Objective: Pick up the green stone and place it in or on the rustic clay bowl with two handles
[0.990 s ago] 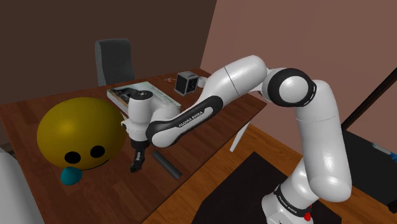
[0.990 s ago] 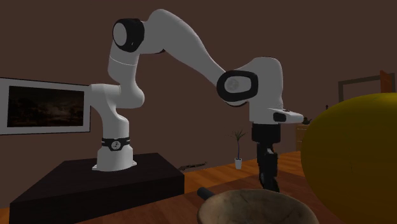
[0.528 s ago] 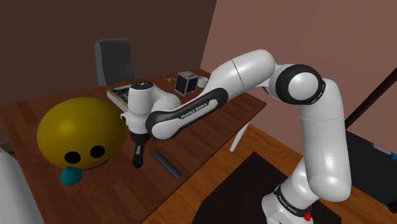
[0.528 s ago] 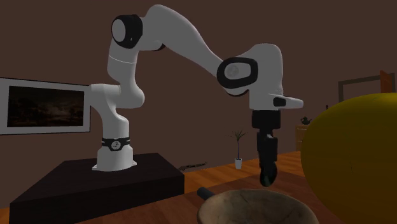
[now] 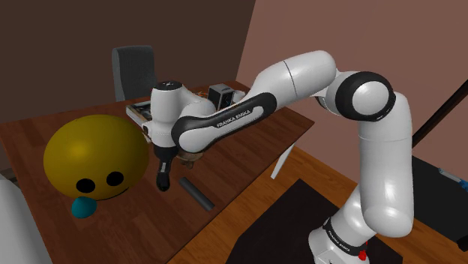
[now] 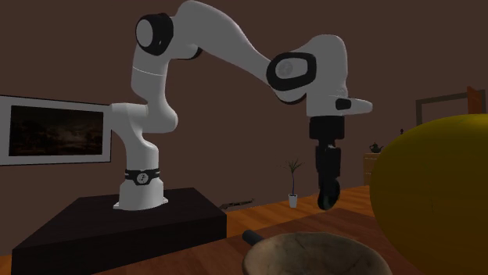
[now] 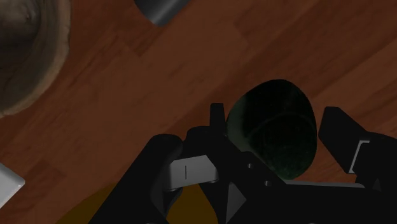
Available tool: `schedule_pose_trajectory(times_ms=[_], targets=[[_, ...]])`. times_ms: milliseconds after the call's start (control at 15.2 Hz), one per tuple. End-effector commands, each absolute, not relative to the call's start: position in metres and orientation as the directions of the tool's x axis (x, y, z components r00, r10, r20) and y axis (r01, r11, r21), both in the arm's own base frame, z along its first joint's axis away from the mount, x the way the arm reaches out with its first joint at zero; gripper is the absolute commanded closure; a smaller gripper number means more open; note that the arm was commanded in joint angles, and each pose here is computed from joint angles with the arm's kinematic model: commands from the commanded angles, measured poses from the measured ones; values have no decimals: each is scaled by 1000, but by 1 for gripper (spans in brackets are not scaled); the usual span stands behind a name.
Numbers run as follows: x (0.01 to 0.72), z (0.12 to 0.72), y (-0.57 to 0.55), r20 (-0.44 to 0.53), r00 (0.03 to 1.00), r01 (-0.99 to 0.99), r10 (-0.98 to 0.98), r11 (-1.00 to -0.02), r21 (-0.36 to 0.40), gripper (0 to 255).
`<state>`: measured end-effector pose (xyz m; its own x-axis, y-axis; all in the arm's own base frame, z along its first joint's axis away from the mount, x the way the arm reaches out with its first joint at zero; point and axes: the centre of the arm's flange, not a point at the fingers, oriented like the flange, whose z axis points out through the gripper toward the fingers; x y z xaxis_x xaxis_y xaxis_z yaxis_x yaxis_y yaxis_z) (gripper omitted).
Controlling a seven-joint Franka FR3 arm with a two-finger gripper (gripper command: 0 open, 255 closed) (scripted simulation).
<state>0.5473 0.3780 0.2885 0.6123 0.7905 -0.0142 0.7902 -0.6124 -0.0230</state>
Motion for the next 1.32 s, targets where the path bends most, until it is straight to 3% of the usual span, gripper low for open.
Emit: schedule_pose_trajectory(times_ms=[0, 660, 1254], targets=[[547, 299, 377, -14, 612, 790, 791, -612, -23, 255], [547, 348, 377, -14, 612, 790, 791, -612, -23, 255], [613, 351, 279, -14, 612, 790, 791, -612, -23, 255]])
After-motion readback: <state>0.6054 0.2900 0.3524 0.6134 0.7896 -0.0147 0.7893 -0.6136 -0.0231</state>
